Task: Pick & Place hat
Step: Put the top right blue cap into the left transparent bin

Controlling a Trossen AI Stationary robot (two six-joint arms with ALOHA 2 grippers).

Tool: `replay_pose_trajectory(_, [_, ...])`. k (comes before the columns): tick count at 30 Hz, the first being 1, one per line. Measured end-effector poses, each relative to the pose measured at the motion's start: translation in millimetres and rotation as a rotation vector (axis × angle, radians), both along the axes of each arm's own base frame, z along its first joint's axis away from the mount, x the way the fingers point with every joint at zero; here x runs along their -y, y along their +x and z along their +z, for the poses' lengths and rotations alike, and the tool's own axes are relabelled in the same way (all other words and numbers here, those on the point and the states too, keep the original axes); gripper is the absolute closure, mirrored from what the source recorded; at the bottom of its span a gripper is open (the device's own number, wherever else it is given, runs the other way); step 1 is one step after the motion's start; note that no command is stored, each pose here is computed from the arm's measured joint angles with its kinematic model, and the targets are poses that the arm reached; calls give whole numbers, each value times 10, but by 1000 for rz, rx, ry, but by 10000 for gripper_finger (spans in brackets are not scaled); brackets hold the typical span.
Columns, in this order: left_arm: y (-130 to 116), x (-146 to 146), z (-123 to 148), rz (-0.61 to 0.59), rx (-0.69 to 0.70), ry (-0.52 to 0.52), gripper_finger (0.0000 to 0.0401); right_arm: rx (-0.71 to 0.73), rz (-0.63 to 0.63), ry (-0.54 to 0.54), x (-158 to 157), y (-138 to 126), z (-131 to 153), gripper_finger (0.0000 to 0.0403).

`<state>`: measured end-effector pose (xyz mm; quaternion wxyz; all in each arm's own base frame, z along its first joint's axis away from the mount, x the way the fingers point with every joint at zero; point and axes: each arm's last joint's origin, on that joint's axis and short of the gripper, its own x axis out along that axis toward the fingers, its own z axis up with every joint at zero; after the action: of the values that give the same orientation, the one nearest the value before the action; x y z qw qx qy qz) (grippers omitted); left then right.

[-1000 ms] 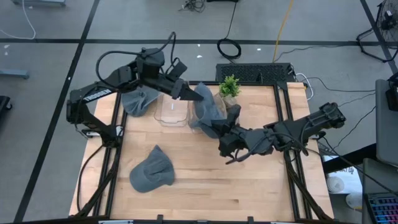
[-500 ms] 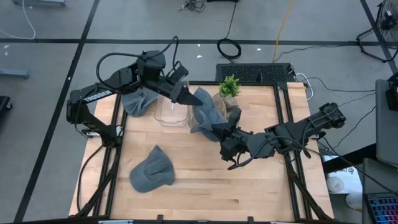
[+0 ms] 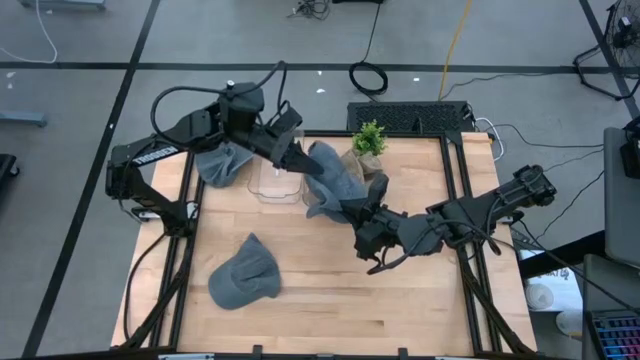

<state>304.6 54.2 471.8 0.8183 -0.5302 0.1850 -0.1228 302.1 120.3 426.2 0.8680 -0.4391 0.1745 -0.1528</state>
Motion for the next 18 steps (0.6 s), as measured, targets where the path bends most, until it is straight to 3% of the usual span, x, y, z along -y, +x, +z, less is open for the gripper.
replay_pose_trajectory(5, [-2, -12, 69, -73, 78, 4, 367, 4, -1, 2, 1, 0, 5, 403])
replay_pose_trajectory(13, [-3, -24, 212, -163, 262, 79, 370, 78, -90, 60, 2, -17, 43, 394])
replay_pose_trajectory(18, [-267, -51, 478, -138, 394, 153, 370, 131, -128, 180, -59, -78, 27, 353])
